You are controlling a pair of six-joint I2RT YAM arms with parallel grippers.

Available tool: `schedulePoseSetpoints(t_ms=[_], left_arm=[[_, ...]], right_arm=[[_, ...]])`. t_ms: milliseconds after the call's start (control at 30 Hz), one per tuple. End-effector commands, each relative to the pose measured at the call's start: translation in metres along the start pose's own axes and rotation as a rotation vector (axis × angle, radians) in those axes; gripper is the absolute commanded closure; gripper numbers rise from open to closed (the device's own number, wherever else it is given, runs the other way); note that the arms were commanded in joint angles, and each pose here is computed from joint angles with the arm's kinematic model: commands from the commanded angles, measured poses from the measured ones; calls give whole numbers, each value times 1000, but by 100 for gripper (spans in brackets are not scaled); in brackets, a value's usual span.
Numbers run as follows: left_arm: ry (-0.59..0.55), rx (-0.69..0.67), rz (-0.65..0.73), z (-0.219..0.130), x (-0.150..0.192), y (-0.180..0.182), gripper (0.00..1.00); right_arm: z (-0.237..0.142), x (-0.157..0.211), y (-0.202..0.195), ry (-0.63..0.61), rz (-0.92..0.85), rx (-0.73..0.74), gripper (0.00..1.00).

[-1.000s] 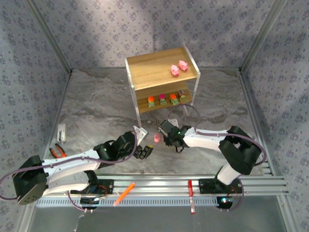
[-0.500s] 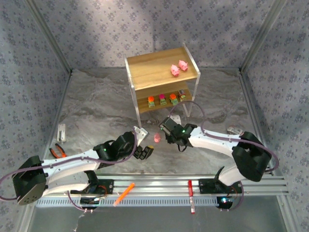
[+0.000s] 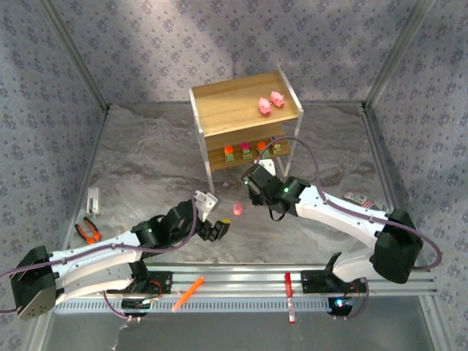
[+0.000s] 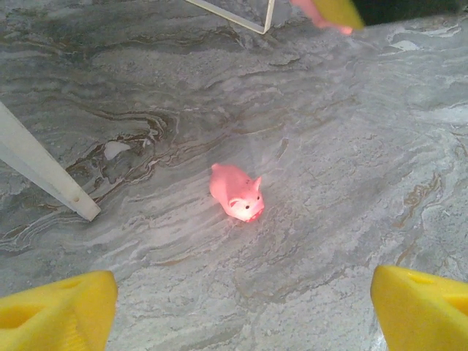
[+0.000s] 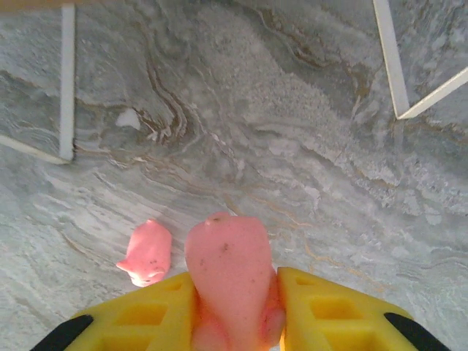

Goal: Place and organize the plastic toys onto the shelf

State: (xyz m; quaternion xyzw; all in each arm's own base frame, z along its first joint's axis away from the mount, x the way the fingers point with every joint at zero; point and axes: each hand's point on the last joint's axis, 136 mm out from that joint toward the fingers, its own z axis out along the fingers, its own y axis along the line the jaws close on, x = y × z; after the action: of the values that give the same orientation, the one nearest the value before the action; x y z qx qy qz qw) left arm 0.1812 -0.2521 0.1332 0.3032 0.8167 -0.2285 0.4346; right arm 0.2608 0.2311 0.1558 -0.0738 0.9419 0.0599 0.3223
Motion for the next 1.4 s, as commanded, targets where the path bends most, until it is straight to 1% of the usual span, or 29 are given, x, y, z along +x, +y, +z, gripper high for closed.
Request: schedulePoseSetpoints(t_ms=[0,167,200,400,600,833,1167,1367], left_arm=[[-54,-10,2,-6,-9,2,10],[-84,-39,-7,-13,-12,8,10],[-91,-44,-10,-15,-13,10,10],[-126,-69,-19,-24,-16,16,10],[-129,-73,-23,-26,-16,18,10],[-133,-72,-25,-27,-16,18,10],[-134,-53,-26,-28,-16,15,11],[-111,-20,-16,-23,-14,8,12]], right_arm=[[-23,-18,-4,-38,-46,18,69],[-37,-34,-2,-69,-57,11,70],[-45,-44,2,-93,-50,0,69],[-59,-62,9,-127,-42,-36,69],[-73,-83,18,-163,-55,-58,70],[-97,-118,27,-218,-83,-77,69],[-116,-155,36,-264,-107,-77,69],[-126,-174,40,-290,-110,-91,69]])
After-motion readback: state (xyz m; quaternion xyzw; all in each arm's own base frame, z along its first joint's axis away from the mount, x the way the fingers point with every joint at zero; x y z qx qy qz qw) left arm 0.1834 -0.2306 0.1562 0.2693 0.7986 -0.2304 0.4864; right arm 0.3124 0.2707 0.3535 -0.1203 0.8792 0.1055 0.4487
